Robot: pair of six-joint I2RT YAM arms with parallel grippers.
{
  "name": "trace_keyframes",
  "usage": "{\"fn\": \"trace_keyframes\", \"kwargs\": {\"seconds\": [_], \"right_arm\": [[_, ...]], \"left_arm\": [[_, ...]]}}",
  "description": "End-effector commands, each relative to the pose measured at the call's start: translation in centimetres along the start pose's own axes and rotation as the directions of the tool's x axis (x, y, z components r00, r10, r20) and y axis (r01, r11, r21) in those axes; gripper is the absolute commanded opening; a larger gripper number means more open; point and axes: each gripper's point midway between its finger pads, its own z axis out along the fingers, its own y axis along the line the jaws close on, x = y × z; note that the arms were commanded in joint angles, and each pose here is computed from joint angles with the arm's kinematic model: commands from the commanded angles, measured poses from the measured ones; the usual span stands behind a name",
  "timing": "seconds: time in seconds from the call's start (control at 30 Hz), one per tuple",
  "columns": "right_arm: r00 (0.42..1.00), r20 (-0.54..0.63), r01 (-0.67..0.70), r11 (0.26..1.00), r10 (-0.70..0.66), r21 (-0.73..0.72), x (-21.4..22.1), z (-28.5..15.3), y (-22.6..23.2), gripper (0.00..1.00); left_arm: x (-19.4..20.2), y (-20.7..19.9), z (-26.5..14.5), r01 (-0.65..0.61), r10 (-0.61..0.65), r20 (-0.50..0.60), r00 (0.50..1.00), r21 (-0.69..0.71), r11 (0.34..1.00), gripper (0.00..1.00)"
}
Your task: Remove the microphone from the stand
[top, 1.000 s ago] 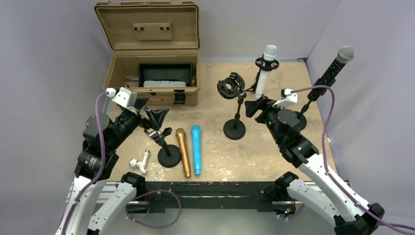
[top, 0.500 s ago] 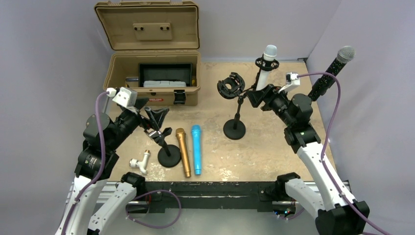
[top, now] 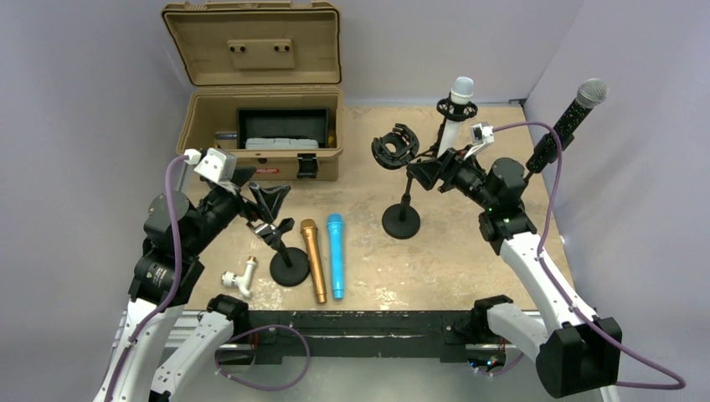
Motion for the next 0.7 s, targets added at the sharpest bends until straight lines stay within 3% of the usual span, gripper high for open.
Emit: {"fn": "trace_keyframes", "kwargs": {"seconds": [0.0,0.13,0.37,0.57,0.67], "right_arm": [[1.000,0.006,0.008,0.998,-0.008,-0.056,-0.2,0.6,0.4,0.64],[1.000,-0.008,-0.009,1.000,0.008,-0.020,0.4,0.7,-0.6,0.55],[1.000,-0.005,-0.018,1.000,0.018,-0.019,0.8,0.7,-0.7,0.53],[1.000,0.010,-0.002,0.998,0.003,-0.066,-0.7,0.7,0.8,0.65],[1.000,0.026,0.012,0.998,-0.011,-0.068,-1.6,0.8,1.2,0.65]], "left_arm": [[-1.1,-0.2,0.1,-0.002,0.001,0.028,1.000,0.012,1.000,0.89],[-1.1,-0.2,0.1,-0.003,0.003,0.028,1.000,0.011,1.000,0.89],[-1.1,-0.3,0.1,-0.002,0.001,0.029,1.000,0.017,1.000,0.89],[-1.0,-0.3,0.1,-0.001,0.001,0.027,1.000,0.017,1.000,0.89],[-1.1,-0.3,0.1,-0.002,0.001,0.029,1.000,0.015,1.000,0.89]]}}
